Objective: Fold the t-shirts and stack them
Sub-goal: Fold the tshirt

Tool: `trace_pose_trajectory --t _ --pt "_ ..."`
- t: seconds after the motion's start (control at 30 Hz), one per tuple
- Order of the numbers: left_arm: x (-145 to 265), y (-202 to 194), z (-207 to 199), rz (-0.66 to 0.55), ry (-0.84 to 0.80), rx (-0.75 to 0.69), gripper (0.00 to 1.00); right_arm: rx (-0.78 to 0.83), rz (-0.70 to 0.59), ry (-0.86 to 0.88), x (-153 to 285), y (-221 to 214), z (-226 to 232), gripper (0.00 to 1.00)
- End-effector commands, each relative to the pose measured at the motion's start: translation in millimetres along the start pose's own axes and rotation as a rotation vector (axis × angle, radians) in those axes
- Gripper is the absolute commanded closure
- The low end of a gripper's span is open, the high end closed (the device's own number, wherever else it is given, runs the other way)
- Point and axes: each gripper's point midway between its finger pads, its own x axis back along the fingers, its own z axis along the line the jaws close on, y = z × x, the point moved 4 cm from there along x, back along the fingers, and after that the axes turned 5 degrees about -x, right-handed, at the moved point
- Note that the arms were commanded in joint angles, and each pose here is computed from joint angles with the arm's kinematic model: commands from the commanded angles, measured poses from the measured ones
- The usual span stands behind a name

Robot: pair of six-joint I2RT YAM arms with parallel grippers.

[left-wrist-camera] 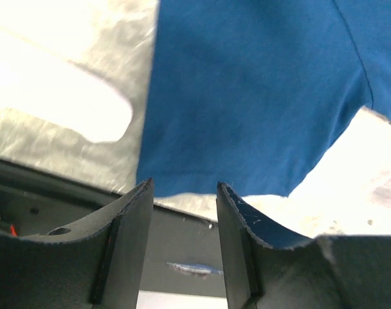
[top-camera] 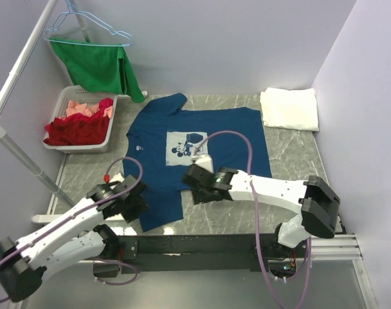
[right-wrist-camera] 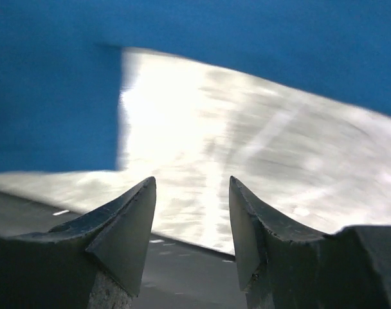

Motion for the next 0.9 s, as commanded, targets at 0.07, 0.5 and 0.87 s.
trace_pose_trajectory --t 0.07,0.5,0.87 --pt "8 -9 19 0.001 0.02 0.149 0.53 -0.188 0.043 -0.074 -5 -6 -63 0.43" --pt "-13 -22 15 0.058 0.162 0.072 0.53 -0.254 0.047 -0.11 -13 5 -89 0.43" --pt "-28 -44 10 0.103 0.163 0.08 0.57 -0.267 0.069 -0.13 -17 0 -95 0.44"
